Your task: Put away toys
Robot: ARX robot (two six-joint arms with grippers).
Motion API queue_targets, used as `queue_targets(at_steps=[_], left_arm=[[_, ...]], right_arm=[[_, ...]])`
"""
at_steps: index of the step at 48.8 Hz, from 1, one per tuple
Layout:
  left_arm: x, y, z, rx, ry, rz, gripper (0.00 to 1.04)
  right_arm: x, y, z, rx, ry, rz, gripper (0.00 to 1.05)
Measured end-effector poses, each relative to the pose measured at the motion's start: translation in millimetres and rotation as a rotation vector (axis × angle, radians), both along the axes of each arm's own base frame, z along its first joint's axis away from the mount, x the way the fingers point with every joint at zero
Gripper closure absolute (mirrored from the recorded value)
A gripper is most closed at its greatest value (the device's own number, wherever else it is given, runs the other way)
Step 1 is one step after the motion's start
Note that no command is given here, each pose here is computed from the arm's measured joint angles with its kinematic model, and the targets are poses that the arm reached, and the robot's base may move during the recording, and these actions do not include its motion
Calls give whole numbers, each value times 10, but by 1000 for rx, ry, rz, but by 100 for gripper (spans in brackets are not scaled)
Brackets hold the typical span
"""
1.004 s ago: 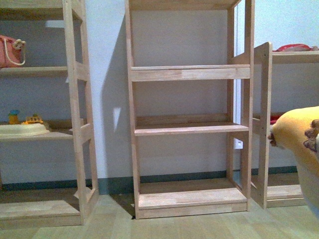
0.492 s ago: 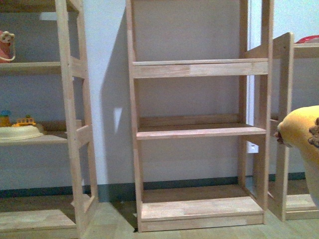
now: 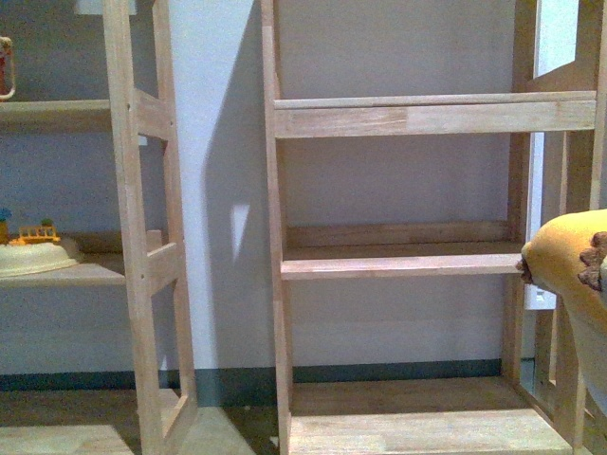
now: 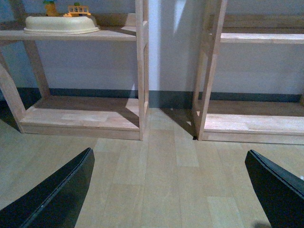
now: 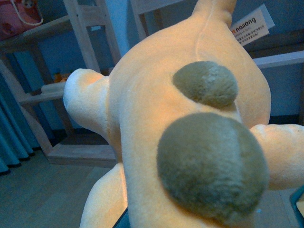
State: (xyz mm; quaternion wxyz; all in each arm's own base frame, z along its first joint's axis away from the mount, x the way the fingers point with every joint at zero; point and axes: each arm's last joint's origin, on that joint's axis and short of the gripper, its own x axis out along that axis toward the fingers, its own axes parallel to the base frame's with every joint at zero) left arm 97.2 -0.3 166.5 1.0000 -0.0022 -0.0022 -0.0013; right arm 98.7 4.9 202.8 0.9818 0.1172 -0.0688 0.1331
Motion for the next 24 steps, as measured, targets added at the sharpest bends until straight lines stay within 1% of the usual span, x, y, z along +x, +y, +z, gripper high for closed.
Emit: queue_targets(at_steps=[24], left_arm=[[0,0,0,0,0,-1,6]], right_arm=[[0,1,-1,0,0,3,97]])
